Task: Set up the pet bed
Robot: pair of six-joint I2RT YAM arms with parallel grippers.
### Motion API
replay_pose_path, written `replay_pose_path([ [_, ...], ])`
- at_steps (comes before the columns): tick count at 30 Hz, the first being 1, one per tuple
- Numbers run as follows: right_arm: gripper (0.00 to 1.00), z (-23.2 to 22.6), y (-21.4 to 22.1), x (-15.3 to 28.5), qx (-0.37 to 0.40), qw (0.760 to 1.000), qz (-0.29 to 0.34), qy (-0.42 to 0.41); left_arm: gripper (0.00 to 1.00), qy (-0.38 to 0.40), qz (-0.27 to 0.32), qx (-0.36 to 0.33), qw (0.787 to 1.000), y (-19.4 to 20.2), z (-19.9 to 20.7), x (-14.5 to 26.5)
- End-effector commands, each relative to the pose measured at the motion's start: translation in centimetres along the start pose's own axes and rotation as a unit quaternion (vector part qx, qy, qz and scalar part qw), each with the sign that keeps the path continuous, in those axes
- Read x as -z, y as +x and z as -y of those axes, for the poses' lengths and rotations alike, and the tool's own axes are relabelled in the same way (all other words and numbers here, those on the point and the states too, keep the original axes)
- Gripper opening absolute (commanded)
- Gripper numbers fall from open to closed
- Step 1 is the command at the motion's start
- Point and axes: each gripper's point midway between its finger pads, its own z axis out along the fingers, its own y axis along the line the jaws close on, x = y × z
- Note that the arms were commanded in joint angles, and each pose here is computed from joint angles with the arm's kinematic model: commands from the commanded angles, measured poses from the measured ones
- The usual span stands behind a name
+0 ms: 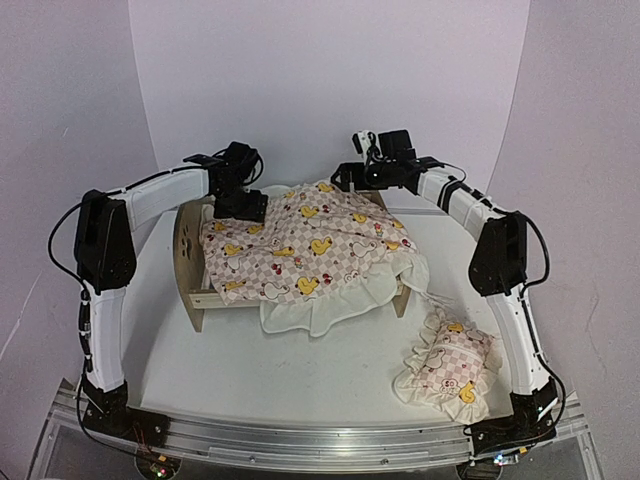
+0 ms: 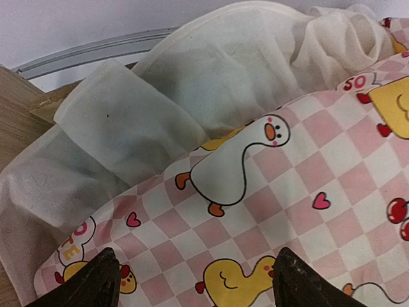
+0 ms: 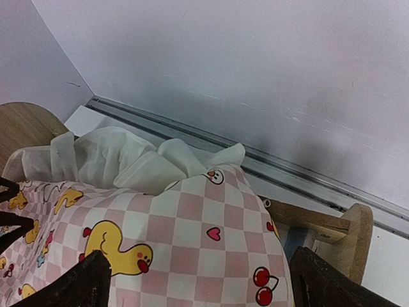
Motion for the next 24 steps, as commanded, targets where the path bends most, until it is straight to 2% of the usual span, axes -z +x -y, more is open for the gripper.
replay_pose_path([
  [1,0.98,-0.5,-1.9,-1.4,0.024,0.999,0.048,-0.009,0.82,-0.042,0.018,0.001,0.999,-0.2,-1.6,-0.6],
  [4,0.96,-0.7,-1.2,-2.1,0.026,0.999,0.044,-0.018,0.82,-0.069,0.011,0.002,0.998,1.1,-2.9,-1.2],
  [6,0.89,-0.9,-0.6,-2.6,0.023,0.999,0.039,-0.027,0.83,-0.077,0.007,0.006,0.997,1.5,-3.6,-1.6],
  [10,0.61,-1.7,0.7,-3.4,0.021,0.998,0.025,-0.045,0.83,-0.076,-0.006,0.018,0.997,2.3,-4.5,-2.4],
  [14,0.21,-1.9,0.5,-3.3,0.014,0.998,0.027,-0.047,0.78,-0.055,-0.022,0.025,0.998,3.0,-4.3,-3.9],
  [15,0.11,-2.1,0.0,-2.9,0.011,0.998,0.031,-0.047,0.72,-0.050,-0.026,0.030,0.998,3.2,-4.4,-4.2],
  [16,0.02,-2.3,-0.7,-2.3,0.009,0.998,0.037,-0.048,0.62,-0.047,-0.028,0.034,0.998,3.3,-4.5,-4.4],
  [20,0.00,-3.7,-5.3,2.0,0.003,0.996,0.077,-0.047,0.30,-0.030,-0.014,0.041,0.999,2.1,-4.4,-2.8],
  [22,0.00,-5.3,-8.6,5.9,0.009,0.993,0.107,-0.055,0.08,-0.017,0.009,0.037,0.999,0.5,-4.1,-0.6],
  [23,0.00,-6.0,-9.8,7.6,0.013,0.991,0.118,-0.059,0.01,-0.008,0.022,0.034,0.999,-0.4,-4.0,0.6],
  [24,0.00,-6.9,-10.9,9.4,0.017,0.989,0.129,-0.065,0.00,0.010,0.038,0.025,0.999,-1.6,-3.5,2.2],
])
